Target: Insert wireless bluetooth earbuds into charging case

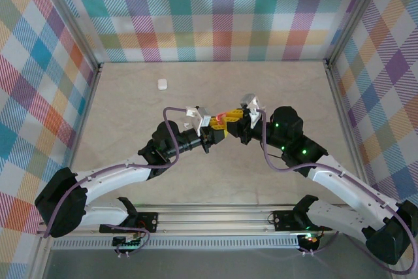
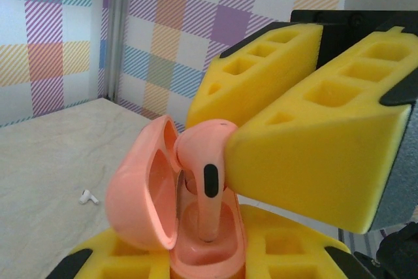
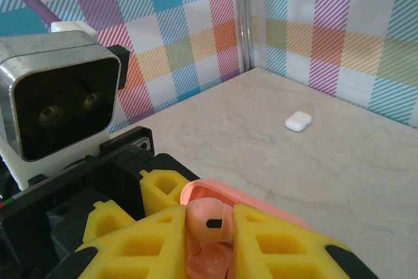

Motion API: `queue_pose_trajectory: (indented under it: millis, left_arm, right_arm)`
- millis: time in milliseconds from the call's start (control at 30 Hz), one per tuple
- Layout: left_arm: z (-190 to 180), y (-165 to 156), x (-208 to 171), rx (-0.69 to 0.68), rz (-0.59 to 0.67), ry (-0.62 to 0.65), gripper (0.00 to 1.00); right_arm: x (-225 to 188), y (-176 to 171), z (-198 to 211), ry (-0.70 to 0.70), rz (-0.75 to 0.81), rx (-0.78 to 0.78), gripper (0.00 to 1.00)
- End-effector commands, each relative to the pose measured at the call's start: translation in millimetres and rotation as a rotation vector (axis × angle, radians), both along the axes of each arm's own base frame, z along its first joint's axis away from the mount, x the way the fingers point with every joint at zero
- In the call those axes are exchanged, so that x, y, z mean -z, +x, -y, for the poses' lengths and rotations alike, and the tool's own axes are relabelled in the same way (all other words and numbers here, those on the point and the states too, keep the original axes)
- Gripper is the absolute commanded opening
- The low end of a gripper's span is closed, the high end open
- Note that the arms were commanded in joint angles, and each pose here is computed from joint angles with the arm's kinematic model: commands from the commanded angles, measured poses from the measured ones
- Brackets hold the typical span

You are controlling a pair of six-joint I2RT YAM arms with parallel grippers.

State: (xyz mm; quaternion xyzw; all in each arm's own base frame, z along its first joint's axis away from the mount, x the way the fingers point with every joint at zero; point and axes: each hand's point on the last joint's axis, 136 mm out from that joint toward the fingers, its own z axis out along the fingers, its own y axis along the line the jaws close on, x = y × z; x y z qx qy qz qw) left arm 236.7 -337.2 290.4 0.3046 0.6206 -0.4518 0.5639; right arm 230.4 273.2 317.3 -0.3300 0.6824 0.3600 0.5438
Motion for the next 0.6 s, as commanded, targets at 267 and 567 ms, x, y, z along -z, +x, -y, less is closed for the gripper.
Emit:
queue_pose_trajectory:
  millis: [267, 567]
  left_arm:
    - [2.7, -11.3, -48.4, 0.036, 0.113, -0.1, 0.0]
    - [1.2, -10.5, -49.5, 0.025, 0.123, -0.089, 0.0]
  right_arm:
    - [41.3, -1.0, 4.0, -0.091, -0.105, 0.022, 0.23]
    - [49.6, -1.7, 6.8, -0.102, -0.176, 0.042, 0.27]
